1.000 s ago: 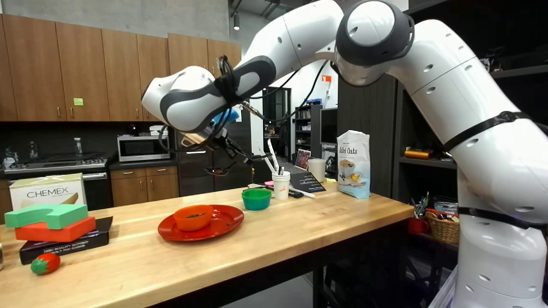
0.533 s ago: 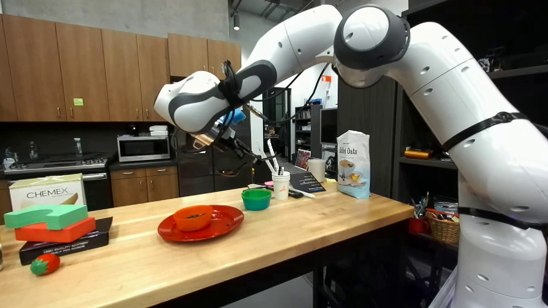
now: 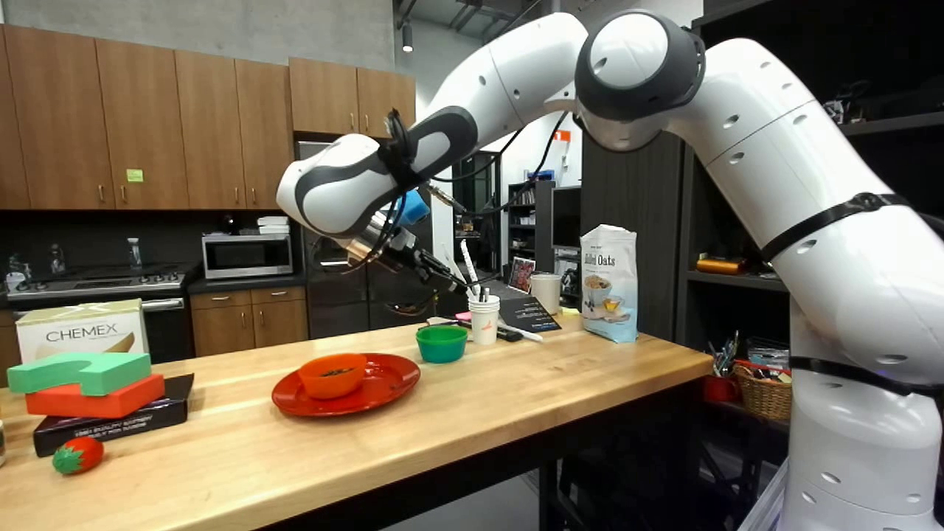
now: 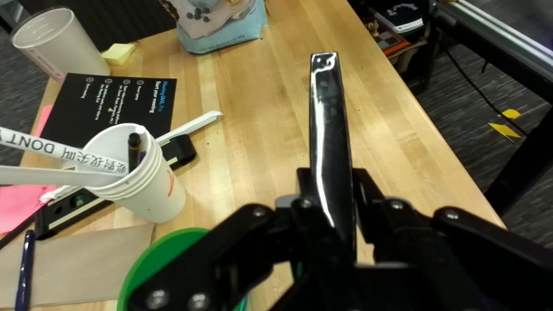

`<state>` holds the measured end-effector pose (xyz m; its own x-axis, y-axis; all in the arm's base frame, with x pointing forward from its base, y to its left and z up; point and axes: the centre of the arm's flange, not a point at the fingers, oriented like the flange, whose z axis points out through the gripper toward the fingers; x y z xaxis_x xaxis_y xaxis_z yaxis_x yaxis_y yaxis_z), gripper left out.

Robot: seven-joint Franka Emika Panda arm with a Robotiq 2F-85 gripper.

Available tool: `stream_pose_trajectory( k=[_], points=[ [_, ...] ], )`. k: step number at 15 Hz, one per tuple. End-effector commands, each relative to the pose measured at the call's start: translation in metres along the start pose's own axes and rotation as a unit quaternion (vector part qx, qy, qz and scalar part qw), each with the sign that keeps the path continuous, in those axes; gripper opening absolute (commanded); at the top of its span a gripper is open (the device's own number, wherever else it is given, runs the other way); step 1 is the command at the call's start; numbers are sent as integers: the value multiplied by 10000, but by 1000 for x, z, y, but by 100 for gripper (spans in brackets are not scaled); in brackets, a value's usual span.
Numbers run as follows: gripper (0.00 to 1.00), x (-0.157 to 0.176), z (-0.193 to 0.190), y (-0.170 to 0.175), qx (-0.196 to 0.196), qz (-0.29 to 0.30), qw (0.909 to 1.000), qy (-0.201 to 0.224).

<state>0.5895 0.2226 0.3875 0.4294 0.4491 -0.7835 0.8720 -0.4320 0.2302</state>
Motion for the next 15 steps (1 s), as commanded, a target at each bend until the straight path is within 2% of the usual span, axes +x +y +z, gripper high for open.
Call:
stream_pose_trajectory(
  k=[1, 15],
  points=[
    [6, -12, 8, -12, 186, 185, 9996, -98],
    [6, -16, 13, -14, 318, 360, 9982, -351]
  ],
)
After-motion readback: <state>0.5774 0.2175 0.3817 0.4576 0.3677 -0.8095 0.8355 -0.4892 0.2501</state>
